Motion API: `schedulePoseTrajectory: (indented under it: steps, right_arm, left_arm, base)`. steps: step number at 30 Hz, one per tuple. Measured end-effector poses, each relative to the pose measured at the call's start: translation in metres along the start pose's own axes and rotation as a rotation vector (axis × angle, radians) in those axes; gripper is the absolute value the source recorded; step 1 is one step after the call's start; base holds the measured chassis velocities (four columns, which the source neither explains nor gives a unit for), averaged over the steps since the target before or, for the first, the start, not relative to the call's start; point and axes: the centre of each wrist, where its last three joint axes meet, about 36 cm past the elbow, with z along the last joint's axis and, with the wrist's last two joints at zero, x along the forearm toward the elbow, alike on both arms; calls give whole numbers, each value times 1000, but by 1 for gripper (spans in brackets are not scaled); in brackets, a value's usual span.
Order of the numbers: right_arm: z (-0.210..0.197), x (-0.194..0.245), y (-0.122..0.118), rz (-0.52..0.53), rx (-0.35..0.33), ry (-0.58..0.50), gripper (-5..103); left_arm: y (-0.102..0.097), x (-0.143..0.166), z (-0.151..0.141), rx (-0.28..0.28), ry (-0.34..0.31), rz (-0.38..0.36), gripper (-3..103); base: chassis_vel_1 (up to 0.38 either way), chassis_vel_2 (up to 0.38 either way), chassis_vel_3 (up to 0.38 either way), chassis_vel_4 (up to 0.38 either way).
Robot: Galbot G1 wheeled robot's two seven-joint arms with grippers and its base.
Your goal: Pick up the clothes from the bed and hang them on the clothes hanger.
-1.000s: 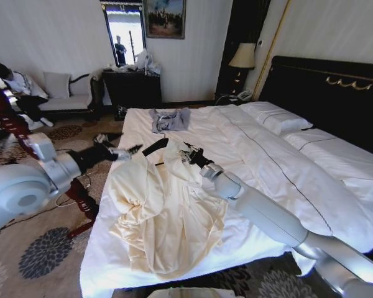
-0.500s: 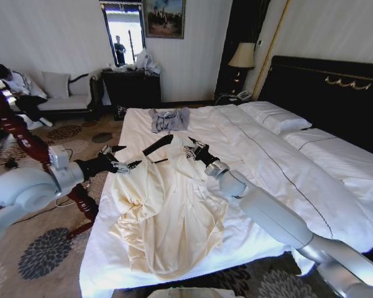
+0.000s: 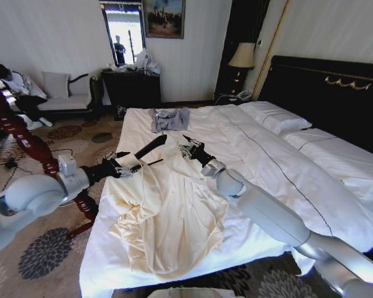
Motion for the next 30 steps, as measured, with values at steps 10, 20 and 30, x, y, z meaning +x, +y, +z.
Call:
schedulePoseTrajectory:
  steps: [10, 20, 30]
  right_arm:
    - [-4, -3, 2, -9, 5, -15, 20]
    - [-6, -4, 3, -8, 1, -21, 20]
    - [-8, -5, 6, 15, -4, -20, 20]
  left_arm:
    - [-4, 0, 1, 24, -15, -10, 28]
    - [-6, 0, 0, 35, -28, -28, 24]
    - [-9, 2, -7, 33, -58, -52, 24]
  base:
    - [0, 0, 0, 0]
    - [0, 0, 0, 0]
    - [0, 0, 0, 0]
